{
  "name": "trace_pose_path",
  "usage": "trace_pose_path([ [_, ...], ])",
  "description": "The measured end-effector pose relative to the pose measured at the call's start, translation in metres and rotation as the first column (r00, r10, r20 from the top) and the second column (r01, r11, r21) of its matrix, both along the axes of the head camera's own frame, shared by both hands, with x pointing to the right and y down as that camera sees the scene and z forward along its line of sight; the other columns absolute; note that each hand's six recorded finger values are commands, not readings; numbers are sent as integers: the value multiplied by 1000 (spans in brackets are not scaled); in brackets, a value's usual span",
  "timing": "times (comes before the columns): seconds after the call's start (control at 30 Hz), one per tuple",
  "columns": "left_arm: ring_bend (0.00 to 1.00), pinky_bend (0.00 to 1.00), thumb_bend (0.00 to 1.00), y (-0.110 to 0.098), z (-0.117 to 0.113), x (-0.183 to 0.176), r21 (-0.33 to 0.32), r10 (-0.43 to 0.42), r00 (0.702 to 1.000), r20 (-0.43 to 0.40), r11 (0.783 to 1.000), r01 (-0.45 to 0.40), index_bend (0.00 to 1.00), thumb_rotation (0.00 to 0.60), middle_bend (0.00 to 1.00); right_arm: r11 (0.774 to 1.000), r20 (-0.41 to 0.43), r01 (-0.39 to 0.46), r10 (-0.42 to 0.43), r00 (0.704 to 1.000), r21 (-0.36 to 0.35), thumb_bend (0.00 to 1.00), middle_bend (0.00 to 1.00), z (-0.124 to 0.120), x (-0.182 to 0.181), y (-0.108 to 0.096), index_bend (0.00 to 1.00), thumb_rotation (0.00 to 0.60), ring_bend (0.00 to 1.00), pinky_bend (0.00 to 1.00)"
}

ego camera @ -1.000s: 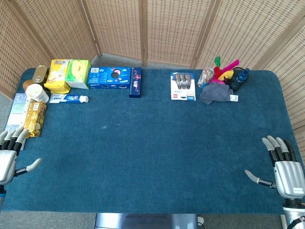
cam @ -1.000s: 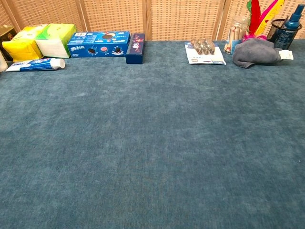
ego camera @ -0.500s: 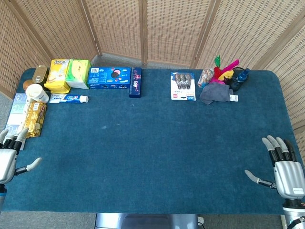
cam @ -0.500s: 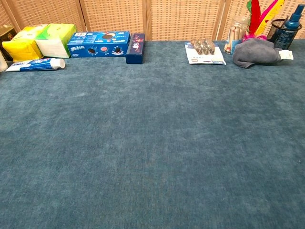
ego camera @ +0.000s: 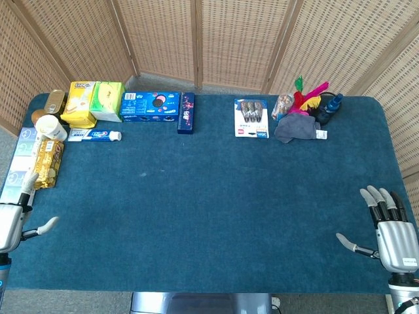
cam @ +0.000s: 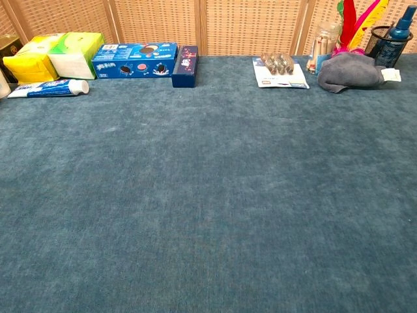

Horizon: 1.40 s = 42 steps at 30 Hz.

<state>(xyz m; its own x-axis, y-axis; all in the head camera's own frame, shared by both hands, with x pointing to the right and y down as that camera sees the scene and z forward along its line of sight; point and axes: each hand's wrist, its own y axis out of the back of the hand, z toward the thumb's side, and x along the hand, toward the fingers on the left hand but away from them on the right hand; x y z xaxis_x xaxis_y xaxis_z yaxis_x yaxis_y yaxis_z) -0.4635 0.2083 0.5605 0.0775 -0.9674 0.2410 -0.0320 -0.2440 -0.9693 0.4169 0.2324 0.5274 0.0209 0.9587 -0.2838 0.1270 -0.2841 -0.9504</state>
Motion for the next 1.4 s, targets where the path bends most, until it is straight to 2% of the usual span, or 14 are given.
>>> trace_pose_path([
  [0.2, 1000, 1000, 0, 0, 4, 5, -32, 17, 999, -37, 999, -18, 7, 0, 1000, 1000, 5, -5, 5, 1000, 1, 0, 0, -2, 1, 0, 0, 243, 0, 9],
  [0.47, 1000, 1000, 0, -7, 3, 27, -60, 88, 976, -197, 993, -101, 21, 0, 1000, 1000, 9, -2, 2, 1000, -19, 0, 0, 3, -1, 1, 0, 248, 0, 10],
  [0.6, 1000, 1000, 0, -11, 5, 44, -93, 130, 926, -354, 981, -173, 39, 0, 1000, 1000, 10, 1, -1, 1000, -23, 0, 0, 3, -3, 2, 0, 247, 0, 9],
  [0.7, 1000, 1000, 0, -15, 11, 64, -151, 136, 840, -525, 956, -250, 42, 0, 1000, 1000, 8, -1, 2, 1000, -26, 0, 0, 4, -3, 2, 0, 245, 0, 10],
  [0.8, 1000, 1000, 0, -17, 19, 91, -220, 117, 719, -685, 908, -357, 52, 0, 1000, 1000, 6, -10, 10, 1000, -24, 0, 0, 4, -1, 1, 0, 245, 0, 9],
  [0.87, 1000, 1000, 0, -16, 23, 114, -264, 94, 632, -769, 854, -449, 60, 0, 1000, 1000, 5, -17, 17, 1000, -23, 0, 0, 4, 0, 0, 0, 243, 0, 10],
  [0.9, 1000, 1000, 0, -16, 25, 125, -280, 82, 596, -799, 826, -490, 62, 0, 1000, 1000, 4, -21, 21, 1000, -22, 0, 0, 4, 1, -1, 0, 242, 0, 10],
  [0.93, 1000, 1000, 0, -14, 26, 140, -298, 69, 553, -831, 784, -545, 65, 0, 1000, 999, 4, -24, 24, 1000, -22, 0, 0, 4, 2, -1, 0, 245, 0, 10],
  [0.97, 1000, 1000, 0, -13, 27, 152, -308, 62, 526, -848, 750, -585, 68, 0, 1000, 999, 5, -27, 28, 1000, -22, 0, 0, 4, 3, -1, 0, 245, 0, 10],
  [1.0, 1000, 1000, 0, -11, 29, 166, -318, 57, 497, -866, 706, -633, 70, 0, 1000, 999, 5, -30, 30, 1000, -22, 0, 0, 4, 4, -2, 0, 245, 0, 10],
  [1.07, 1000, 1000, 0, -5, 29, 186, -325, 52, 462, -885, 642, -694, 76, 0, 1000, 999, 6, -33, 33, 999, -23, 0, 0, 4, 5, -3, 0, 247, 0, 10],
  [1.13, 1000, 1000, 0, 0, 29, 206, -323, 43, 428, -903, 590, -740, 79, 0, 1000, 999, 7, -37, 37, 999, -24, 0, 0, 4, 6, -3, 0, 248, 0, 10],
  [1.33, 1000, 1000, 0, 13, 24, 260, -305, 24, 358, -934, 472, -827, 84, 0, 1000, 998, 13, -55, 55, 998, -18, 0, 0, 1, 12, -6, 0, 244, 0, 10],
  [1.4, 1000, 1000, 0, 16, 22, 273, -299, 13, 340, -940, 447, -843, 88, 0, 1000, 998, 16, -59, 59, 998, -18, 0, 0, 1, 13, -7, 0, 245, 0, 9],
])
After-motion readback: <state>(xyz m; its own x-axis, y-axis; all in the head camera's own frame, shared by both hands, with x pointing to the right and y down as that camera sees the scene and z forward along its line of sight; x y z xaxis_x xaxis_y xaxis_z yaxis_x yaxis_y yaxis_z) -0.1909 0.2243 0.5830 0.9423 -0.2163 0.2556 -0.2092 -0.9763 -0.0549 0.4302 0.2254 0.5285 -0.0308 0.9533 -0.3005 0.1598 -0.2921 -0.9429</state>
